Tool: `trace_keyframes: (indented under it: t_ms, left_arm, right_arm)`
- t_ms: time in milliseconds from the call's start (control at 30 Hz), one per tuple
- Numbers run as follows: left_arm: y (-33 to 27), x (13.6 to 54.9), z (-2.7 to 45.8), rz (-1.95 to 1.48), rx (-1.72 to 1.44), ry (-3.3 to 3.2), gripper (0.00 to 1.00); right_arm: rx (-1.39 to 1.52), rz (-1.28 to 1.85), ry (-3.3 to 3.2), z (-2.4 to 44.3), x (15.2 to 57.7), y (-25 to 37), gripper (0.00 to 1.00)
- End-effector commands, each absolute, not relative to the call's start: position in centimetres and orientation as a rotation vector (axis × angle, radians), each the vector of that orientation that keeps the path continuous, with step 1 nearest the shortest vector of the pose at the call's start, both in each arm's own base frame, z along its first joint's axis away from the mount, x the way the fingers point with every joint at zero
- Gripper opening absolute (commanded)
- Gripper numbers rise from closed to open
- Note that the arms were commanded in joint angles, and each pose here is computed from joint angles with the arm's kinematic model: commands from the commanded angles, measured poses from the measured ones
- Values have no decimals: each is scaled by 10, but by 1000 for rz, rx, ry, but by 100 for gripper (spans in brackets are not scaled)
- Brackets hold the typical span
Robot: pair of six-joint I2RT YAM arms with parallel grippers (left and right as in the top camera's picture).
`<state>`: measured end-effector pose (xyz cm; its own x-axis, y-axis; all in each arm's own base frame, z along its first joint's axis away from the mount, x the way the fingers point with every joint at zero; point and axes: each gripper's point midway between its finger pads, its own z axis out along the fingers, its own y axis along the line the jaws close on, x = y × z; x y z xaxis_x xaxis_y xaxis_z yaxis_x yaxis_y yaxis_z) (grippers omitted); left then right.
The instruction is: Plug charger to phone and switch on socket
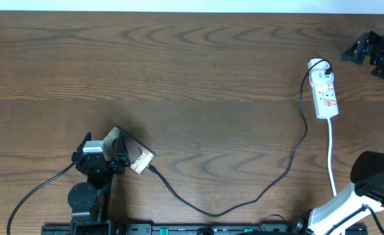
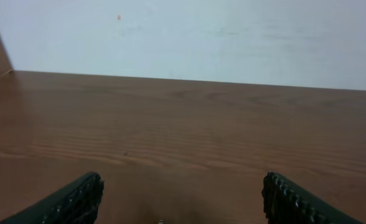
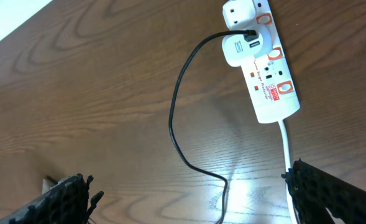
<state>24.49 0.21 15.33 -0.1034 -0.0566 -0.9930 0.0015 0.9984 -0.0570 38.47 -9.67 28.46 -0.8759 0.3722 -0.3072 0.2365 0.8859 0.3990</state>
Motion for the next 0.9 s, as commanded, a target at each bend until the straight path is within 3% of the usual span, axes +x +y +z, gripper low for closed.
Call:
trace_keyframes:
  t_ms: [0, 867]
  left_arm:
    - [11, 244, 137, -30, -106, 1721, 82]
    - [20, 243, 136, -31, -199, 1717, 83]
  right_arm:
    - [452, 518, 2669, 286, 386, -93, 99]
    - [452, 518, 2669, 286, 386, -93, 99]
